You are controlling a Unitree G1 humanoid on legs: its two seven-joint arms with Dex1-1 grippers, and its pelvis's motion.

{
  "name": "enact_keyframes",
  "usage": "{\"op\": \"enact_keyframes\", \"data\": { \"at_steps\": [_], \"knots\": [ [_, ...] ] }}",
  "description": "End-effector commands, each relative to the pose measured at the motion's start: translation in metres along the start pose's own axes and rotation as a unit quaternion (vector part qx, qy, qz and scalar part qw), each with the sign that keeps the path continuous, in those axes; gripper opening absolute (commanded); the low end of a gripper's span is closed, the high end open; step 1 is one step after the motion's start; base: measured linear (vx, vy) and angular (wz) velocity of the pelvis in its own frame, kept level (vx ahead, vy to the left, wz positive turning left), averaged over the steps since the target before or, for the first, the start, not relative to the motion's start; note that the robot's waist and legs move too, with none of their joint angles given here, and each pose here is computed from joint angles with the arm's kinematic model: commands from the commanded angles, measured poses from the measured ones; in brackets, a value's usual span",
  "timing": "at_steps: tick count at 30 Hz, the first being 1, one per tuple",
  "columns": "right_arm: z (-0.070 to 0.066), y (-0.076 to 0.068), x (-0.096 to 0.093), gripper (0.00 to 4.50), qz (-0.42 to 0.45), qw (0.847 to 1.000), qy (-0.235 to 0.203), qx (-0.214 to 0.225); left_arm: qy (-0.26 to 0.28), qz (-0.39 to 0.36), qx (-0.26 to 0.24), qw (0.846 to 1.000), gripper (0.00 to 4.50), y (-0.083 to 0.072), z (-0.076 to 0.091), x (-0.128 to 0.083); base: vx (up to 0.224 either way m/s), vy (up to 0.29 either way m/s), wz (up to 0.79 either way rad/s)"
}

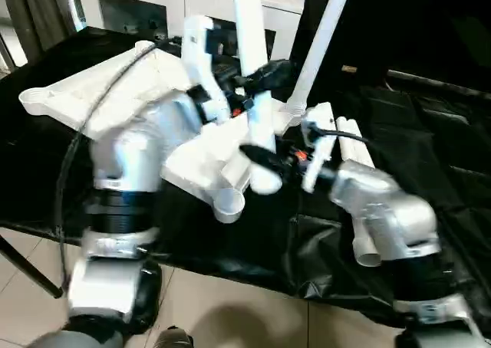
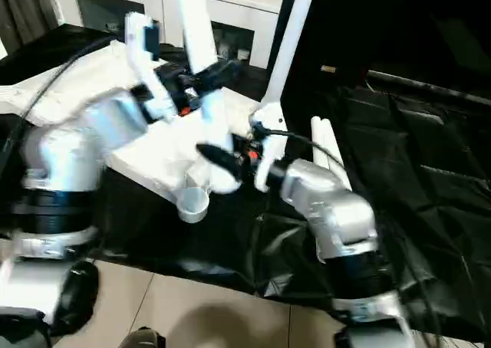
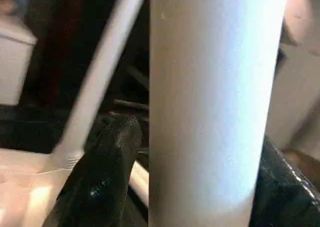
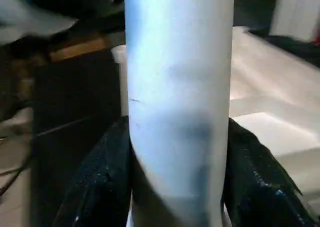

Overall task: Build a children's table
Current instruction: Pick table leg

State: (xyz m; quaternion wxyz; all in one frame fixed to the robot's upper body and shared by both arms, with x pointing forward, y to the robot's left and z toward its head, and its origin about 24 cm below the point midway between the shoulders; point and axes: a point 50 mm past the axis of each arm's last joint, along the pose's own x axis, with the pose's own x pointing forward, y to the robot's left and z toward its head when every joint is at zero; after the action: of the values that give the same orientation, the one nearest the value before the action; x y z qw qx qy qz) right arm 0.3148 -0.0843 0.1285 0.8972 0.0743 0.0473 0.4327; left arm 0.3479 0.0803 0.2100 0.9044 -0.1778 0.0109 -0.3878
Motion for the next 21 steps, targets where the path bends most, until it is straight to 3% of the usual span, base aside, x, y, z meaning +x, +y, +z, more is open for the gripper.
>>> {"op": "enact_keyframes", "data": {
  "at_steps": [1,6,13,18,19,21],
  "knots": [
    [0.015,-0.003,0.004,1.93,-0.048,0.998,-0.023,-0.039,0.012,0.05,0.0,0.999,2.85,0.003,-0.012,0.003,0.0,0.0,0.0],
    [0.014,-0.002,0.009,1.93,-0.066,0.996,-0.018,-0.06,0.005,0.084,0.011,0.996,2.85,0.003,-0.016,0.007,0.0,0.0,0.0],
    [0.017,0.006,0.016,1.93,-0.057,0.995,-0.026,-0.074,-0.023,0.126,-0.001,0.992,2.2,0.008,-0.012,0.005,0.0,0.0,0.0],
    [0.019,0.01,0.017,1.93,-0.038,0.995,-0.031,-0.082,-0.039,0.111,0.002,0.993,1.93,0.008,-0.006,0.003,0.0,0.0,0.0],
    [0.019,0.01,0.017,2.49,-0.035,0.996,-0.031,-0.082,-0.04,0.108,0.002,0.993,1.91,0.008,-0.006,0.003,0.0,0.0,0.0],
    [0.018,0.012,0.015,2.49,-0.008,0.997,-0.028,-0.069,-0.037,0.078,0.007,0.996,1.91,0.004,-0.004,0.003,0.0,0.0,0.0]
  ]
}}
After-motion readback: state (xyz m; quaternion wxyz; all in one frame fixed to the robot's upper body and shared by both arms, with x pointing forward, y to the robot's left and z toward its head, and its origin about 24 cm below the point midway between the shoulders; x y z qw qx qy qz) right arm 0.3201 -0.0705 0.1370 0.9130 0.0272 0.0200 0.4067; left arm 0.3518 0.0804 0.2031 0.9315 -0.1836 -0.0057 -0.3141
